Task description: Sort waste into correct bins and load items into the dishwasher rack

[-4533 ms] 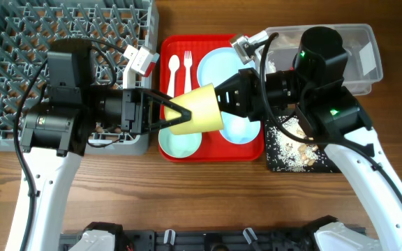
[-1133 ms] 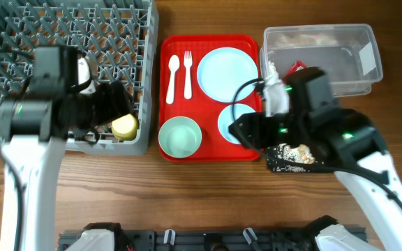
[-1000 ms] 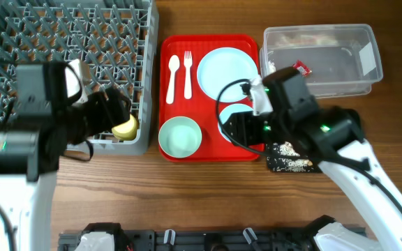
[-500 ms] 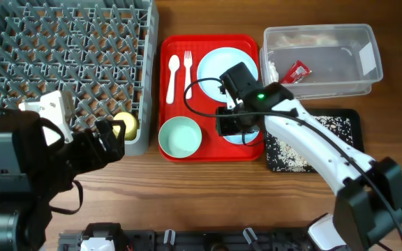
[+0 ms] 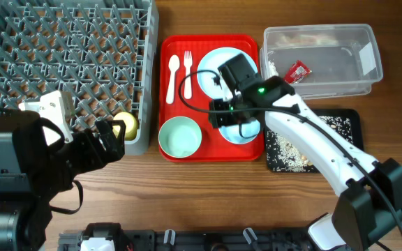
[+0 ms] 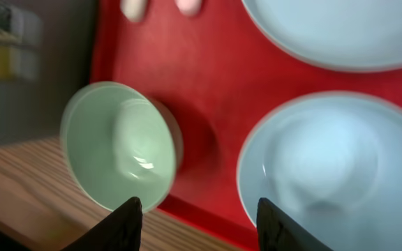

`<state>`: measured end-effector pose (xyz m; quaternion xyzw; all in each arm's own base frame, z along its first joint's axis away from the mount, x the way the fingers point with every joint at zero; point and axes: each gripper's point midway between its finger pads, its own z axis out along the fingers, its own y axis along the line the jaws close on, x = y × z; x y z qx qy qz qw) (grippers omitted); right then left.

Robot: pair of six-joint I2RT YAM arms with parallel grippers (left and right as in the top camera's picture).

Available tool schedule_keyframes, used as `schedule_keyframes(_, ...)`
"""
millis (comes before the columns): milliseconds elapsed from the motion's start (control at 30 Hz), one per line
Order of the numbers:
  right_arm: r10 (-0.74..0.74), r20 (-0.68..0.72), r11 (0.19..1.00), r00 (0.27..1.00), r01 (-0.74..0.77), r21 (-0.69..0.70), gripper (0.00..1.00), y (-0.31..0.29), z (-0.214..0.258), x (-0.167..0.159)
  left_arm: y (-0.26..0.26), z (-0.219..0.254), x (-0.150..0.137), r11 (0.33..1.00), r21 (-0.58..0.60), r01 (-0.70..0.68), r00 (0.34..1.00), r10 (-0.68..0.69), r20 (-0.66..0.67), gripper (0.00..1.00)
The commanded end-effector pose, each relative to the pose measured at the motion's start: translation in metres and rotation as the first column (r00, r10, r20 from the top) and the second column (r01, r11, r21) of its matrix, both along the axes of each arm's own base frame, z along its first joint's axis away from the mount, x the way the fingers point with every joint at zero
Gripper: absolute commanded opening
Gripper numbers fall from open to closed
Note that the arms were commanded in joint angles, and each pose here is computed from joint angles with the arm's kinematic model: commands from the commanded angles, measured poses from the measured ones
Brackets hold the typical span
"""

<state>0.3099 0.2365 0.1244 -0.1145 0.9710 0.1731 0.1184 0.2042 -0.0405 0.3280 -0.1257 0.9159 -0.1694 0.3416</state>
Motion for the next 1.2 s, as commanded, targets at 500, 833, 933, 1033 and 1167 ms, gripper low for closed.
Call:
schedule_keyframes(500, 0.044, -0.038, 0.960, 0.998, -0.032, 0.279, 1.00, 0.013, 0.079, -0.013, -0.003, 0.006, 0.000, 1.000, 0.004, 0.027, 0.999, -0.027, 0.021, 1.00)
schedule_keyframes(833, 0.143, 0.011, 0.955, 0.990, -0.141, 0.261, 1.00, -0.019, 0.093, -0.028, -0.003, 0.006, 0.000, 1.000, 0.004, 0.026, 0.999, -0.026, 0.021, 1.00)
schedule_keyframes(933, 0.177, 0.159, 0.948, 0.971, -0.212, 0.237, 1.00, -0.041, 0.126, -0.038, -0.003, 0.006, 0.000, 1.000, 0.004, 0.026, 0.999, -0.026, 0.021, 1.00)
schedule_keyframes(1033, 0.175, 0.348, 0.958, 0.921, -0.240, 0.154, 1.00, -0.060, 0.160, -0.040, -0.003, 0.006, 0.000, 1.000, 0.004, 0.026, 0.999, -0.026, 0.021, 1.00)
schedule_keyframes(1167, 0.228, 0.695, 0.956, 0.682, -0.291, -0.028, 1.00, -0.084, 0.231, -0.045, -0.003, 0.006, 0.000, 1.000, 0.004, 0.027, 0.999, -0.027, 0.021, 1.00)
